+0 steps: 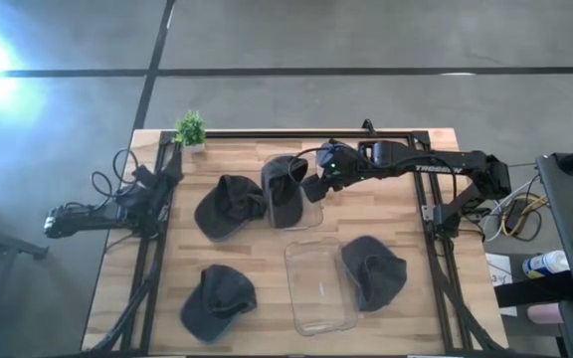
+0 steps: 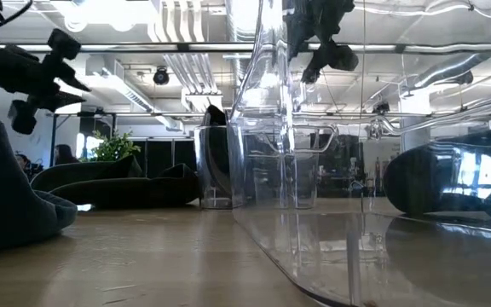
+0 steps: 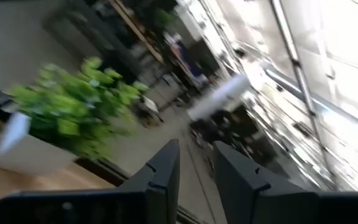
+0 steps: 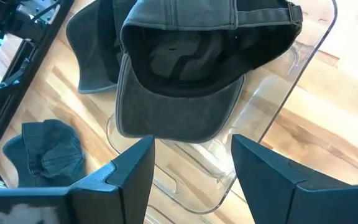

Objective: Pick & Place hat
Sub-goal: Put the black cap into the top transparent bin

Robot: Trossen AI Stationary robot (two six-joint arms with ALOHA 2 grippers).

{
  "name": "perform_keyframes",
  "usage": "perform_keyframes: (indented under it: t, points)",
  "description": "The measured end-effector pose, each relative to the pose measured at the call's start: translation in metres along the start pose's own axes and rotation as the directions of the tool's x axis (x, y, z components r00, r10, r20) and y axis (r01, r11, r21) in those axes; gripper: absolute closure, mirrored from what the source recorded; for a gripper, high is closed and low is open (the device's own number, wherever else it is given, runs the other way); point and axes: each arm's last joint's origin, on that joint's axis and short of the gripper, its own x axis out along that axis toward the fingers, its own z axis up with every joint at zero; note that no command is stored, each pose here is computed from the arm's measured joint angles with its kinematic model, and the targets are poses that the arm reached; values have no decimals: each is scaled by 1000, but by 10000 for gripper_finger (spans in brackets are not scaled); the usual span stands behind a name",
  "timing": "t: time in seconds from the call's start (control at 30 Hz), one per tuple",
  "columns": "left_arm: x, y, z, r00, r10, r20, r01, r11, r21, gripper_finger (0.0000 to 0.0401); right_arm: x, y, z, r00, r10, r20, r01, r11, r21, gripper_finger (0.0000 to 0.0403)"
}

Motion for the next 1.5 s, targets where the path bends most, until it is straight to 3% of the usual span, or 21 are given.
perform_keyframes:
  t: [0.07, 0.17, 0.27, 0.4, 0.53, 0.67, 0.8, 0.9, 1.0, 1.07, 1.17, 1.23, 1.37, 1.5]
  points:
    - [0, -3, -1, 996, -70, -58, 72, 997, 42, 311, 0, -1, 1, 1000, -2, -1, 2, 1000, -10, 195]
    - [2, -13, -2, 956, -178, -234, 227, 953, 203, 311, 0, -3, 3, 1000, -10, -1, 10, 1000, -20, 195]
    - [4, -18, -1, 908, -36, -418, 200, 914, 354, 311, 1, -8, 7, 1000, -17, -1, 17, 1000, -23, 195]
    - [9, -23, 0, 793, 238, -561, 140, 825, 548, 310, 1, -14, 13, 1000, -19, -11, 18, 999, -32, 196]
    - [20, -42, -4, 716, 279, -640, 159, 827, 539, 294, 1, -18, 17, 1000, -22, -8, 21, 999, -49, 196]
    - [34, -51, -10, 573, 399, -716, 149, 809, 569, 250, 1, -17, 17, 1000, -21, -9, 20, 997, -78, 196]
    - [54, -50, -15, 404, 552, -729, 122, 757, 641, 206, 1, -17, 17, 1000, -18, -7, 17, 995, -99, 196]
    - [70, -46, -23, 295, 576, -763, 192, 746, 638, 195, 1, -17, 17, 1000, -19, -4, 18, 992, -125, 196]
    - [85, -44, -27, 229, 568, -790, 248, 751, 612, 193, 1, -17, 17, 1000, -18, -3, 17, 990, -138, 196]
    - [88, -41, -29, 184, 606, -774, 266, 727, 633, 193, 1, -16, 18, 1000, -14, 1, 14, 990, -142, 196]
    - [91, -40, -33, 162, 620, -767, 331, 698, 635, 193, 1, -16, 17, 1000, -11, 3, 11, 989, -148, 196]
    - [90, -34, -37, 112, 648, -753, 363, 679, 638, 193, 1, -16, 18, 1000, -9, 5, 10, 989, -148, 196]
    - [90, -27, -48, -2, 622, -783, 416, 712, 565, 201, 1, -15, 18, 1000, -8, 6, 9, 988, -156, 196]
    - [93, -23, -58, -63, 615, -786, 431, 727, 535, 263, 0, -16, 17, 1000, -9, 4, 9, 985, -174, 196]
